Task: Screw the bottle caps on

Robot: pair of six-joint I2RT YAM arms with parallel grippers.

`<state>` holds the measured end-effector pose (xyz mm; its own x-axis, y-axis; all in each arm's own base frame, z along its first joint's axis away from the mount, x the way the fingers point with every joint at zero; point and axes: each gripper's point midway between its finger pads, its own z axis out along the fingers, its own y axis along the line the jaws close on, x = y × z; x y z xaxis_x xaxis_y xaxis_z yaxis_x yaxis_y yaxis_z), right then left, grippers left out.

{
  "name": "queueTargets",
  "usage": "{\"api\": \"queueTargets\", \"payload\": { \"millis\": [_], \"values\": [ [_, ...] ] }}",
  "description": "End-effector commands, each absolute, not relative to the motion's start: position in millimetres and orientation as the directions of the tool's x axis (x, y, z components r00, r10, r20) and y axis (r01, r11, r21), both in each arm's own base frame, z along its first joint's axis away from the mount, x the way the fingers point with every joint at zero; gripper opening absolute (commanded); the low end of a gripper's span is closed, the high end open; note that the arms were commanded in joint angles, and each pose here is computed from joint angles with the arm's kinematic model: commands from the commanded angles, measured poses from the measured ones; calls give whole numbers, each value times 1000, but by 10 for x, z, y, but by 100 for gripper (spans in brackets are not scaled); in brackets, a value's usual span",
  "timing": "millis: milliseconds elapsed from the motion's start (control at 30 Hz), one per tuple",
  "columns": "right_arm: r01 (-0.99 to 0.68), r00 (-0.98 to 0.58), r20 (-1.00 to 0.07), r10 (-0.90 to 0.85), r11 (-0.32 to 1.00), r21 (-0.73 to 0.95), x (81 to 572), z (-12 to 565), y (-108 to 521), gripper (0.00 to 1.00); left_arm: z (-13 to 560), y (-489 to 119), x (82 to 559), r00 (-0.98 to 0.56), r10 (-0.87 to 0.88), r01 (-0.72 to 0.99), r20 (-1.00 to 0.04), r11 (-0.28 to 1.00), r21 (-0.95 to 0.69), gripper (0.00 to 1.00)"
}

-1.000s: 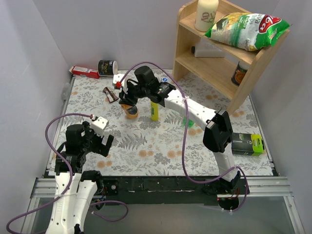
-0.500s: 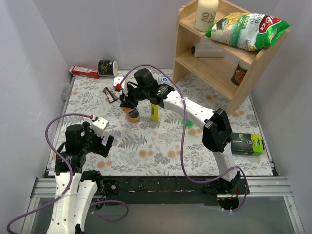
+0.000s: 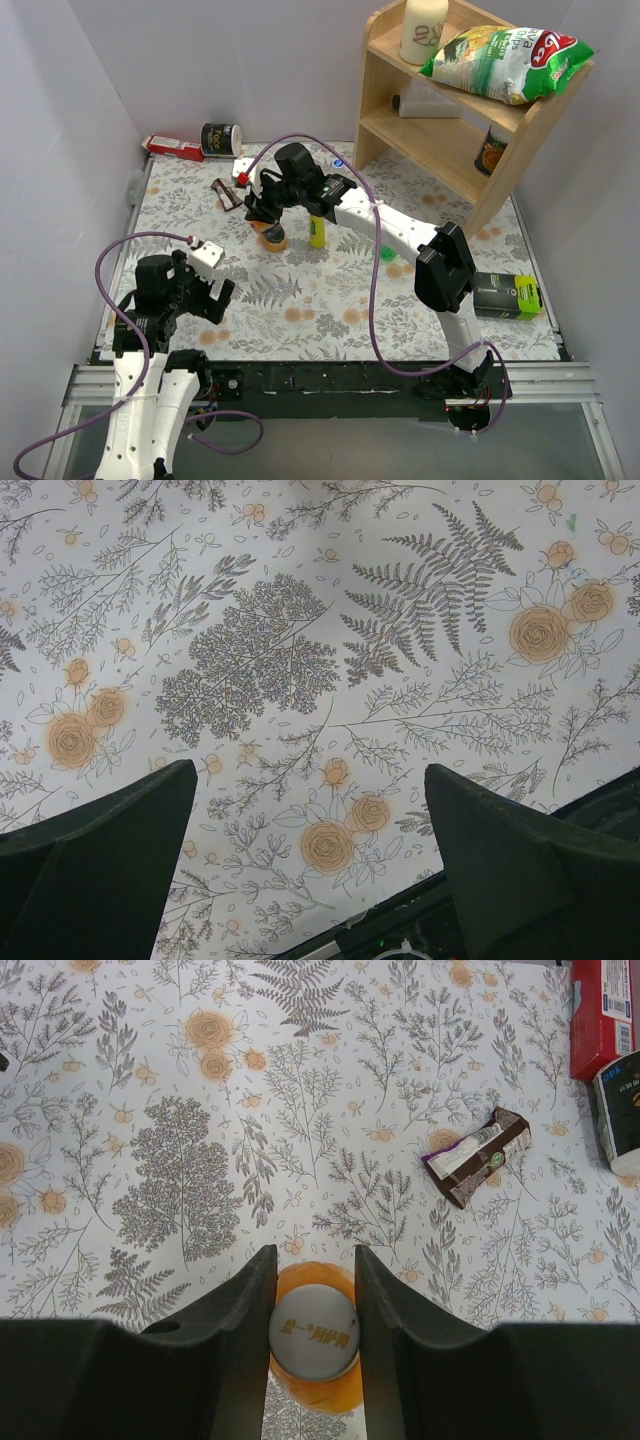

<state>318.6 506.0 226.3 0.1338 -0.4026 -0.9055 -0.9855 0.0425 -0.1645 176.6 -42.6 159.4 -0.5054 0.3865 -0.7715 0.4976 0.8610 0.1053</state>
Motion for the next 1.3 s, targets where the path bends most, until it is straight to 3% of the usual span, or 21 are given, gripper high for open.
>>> {"api": "queueTargets", "payload": {
  "millis": [0, 300, 767, 867, 967, 1267],
  "values": [
    [-985, 128, -907, -401, 54, -163, 3195, 2262, 5045, 38, 1715, -446, 1772, -477, 393, 511, -786, 852, 116, 98],
    [-986, 125, -907, -401, 52, -158, 3162, 2286, 5012, 53, 1727, -456, 1774, -471, 393, 515, -790, 849, 116, 98],
    [-983, 129, -908, -400, 70, -171, 3178, 2342, 4987, 62, 1731, -468, 1764, -464, 400, 526, -790, 843, 117, 98],
    [-983, 131, -920, -368, 70, -168, 3160, 2482, 5009, 82, 1738, -472, 1761, -460, 403, 530, -791, 840, 120, 98],
    [-983, 137, -941, -311, 75, -167, 3127, 2767, 5034, 89, 1799, -518, 1776, -438, 400, 546, -805, 830, 115, 98],
    [-968, 183, -958, -222, 131, -215, 3036, 3439, 4859, 93, 1994, -704, 1937, -349, 387, 619, -853, 779, 101, 98]
  ]
}}
